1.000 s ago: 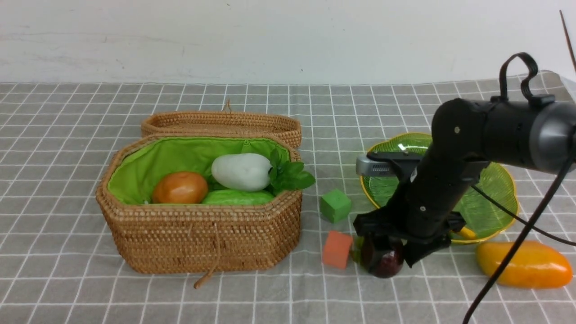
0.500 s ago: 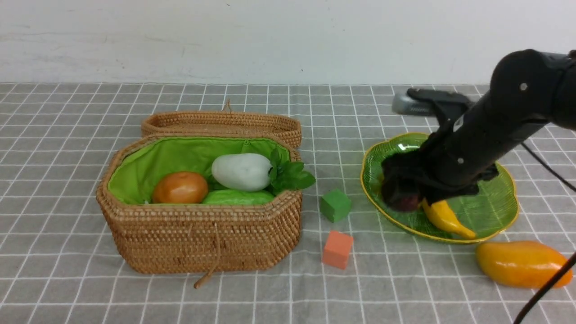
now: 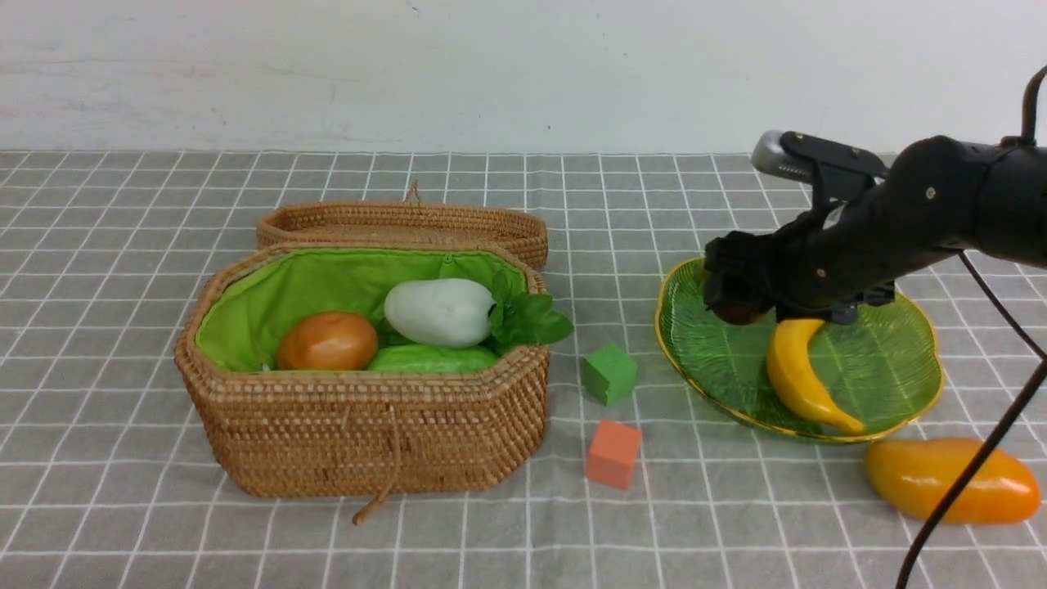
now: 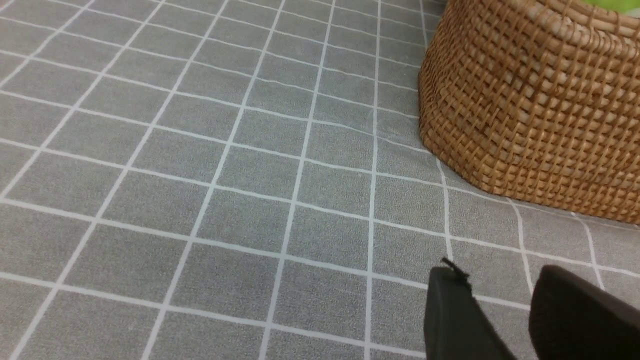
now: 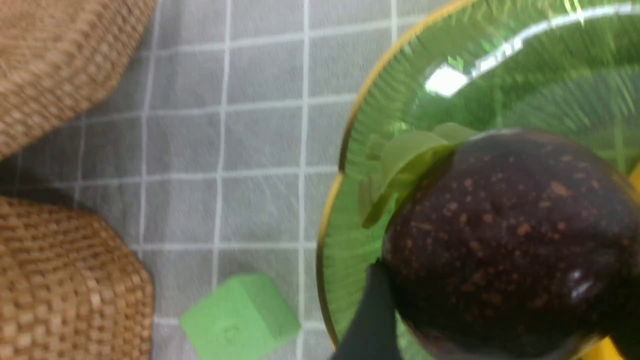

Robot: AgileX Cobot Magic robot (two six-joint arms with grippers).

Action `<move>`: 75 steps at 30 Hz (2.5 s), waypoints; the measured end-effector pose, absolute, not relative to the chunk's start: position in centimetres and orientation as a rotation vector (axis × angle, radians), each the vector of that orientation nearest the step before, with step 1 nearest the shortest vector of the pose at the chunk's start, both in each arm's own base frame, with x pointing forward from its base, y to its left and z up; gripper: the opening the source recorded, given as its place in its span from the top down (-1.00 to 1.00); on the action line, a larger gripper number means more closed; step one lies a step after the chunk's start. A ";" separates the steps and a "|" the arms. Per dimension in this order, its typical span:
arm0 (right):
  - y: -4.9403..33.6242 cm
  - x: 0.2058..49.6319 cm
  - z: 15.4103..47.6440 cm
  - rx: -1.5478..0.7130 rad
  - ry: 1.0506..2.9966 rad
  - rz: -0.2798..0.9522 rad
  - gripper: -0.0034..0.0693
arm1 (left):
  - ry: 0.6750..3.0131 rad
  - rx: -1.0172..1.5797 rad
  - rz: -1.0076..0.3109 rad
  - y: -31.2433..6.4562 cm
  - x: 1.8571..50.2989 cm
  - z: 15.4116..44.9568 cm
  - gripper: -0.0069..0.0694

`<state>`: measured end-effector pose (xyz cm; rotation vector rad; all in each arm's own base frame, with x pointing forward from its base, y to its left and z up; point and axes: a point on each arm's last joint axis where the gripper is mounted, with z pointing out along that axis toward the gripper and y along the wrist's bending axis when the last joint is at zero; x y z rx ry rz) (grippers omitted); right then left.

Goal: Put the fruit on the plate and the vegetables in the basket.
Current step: Use the right arm to grab a mangosteen and put it into the right plate, then use the right arm to grab a mango and put it into the right plate

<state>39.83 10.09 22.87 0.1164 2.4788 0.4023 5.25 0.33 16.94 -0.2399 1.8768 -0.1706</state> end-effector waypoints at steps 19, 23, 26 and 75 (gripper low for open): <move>4.7 30.2 28.4 -0.842 2.639 -0.190 -0.65 | 1.877 -0.240 -0.171 0.3 5.3 16.9 0.20; 3.1 29.3 25.6 -1.042 2.697 -0.381 -0.67 | 1.877 -0.240 -0.171 0.3 5.3 16.9 0.20; 3.1 29.3 24.9 -1.086 2.672 -0.394 -0.74 | 1.877 -0.240 -0.171 0.3 5.3 16.9 0.20; 1.4 39.4 26.2 -0.152 2.428 0.203 -0.60 | 1.877 -0.240 -0.171 0.3 5.3 16.9 0.20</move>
